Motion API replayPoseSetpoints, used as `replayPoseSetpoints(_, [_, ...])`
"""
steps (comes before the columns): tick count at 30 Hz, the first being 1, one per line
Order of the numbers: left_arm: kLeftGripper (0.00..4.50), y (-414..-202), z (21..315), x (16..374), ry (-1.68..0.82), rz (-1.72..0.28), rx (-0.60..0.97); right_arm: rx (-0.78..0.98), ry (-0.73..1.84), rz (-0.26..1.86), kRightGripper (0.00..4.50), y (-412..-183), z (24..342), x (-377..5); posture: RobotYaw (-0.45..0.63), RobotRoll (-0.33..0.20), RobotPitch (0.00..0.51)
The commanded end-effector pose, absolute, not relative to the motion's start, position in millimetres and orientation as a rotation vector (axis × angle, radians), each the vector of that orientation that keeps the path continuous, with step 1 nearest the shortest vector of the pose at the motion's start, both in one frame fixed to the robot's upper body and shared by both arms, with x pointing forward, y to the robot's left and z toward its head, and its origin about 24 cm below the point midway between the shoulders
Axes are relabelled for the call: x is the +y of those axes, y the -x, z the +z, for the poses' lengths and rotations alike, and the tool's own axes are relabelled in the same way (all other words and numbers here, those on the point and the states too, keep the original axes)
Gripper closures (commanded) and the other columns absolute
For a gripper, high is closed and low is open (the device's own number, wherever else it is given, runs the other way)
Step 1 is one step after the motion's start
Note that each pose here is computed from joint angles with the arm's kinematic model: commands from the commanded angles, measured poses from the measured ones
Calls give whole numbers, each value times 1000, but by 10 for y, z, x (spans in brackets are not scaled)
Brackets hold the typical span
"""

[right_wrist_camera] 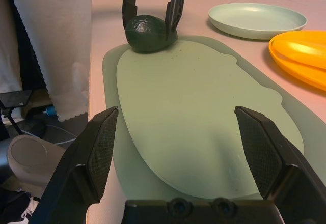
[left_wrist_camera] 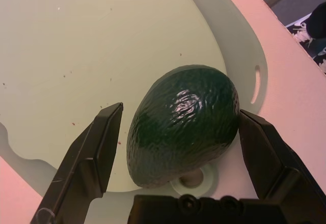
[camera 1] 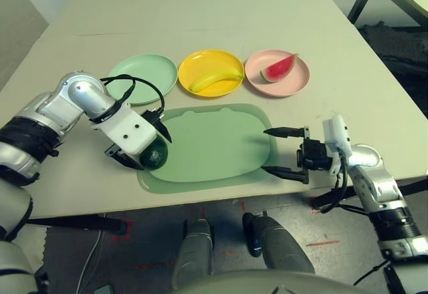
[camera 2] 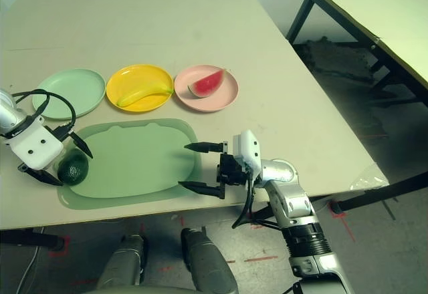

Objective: Place the fruits into color-matched plates.

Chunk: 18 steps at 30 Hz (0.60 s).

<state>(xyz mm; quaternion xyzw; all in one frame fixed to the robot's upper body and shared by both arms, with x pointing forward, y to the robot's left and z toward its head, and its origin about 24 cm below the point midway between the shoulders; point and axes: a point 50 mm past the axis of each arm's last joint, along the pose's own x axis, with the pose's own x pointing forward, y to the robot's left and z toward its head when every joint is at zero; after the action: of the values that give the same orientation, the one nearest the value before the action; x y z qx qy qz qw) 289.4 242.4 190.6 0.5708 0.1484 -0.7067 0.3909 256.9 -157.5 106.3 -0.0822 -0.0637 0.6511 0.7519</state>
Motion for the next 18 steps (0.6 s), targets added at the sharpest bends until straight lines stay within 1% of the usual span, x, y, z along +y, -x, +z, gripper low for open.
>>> replayPoseSetpoints(1, [0, -2834, 1882, 2447, -1484, -1838, 384, -145, 181, 1434, 20, -2564, 1085, -1571, -145, 0, 158])
replayPoseSetpoints(12, [0, -2852, 1877, 2479, -1573, -1855, 355, -150, 175, 1429, 20, -2576, 1096, -1558, -146, 0, 159])
replayPoseSetpoints(18, [0, -2881, 1854, 2448, -1609, -1859, 293, -150, 174, 1429, 20, -2572, 1101, -1553, -150, 0, 160])
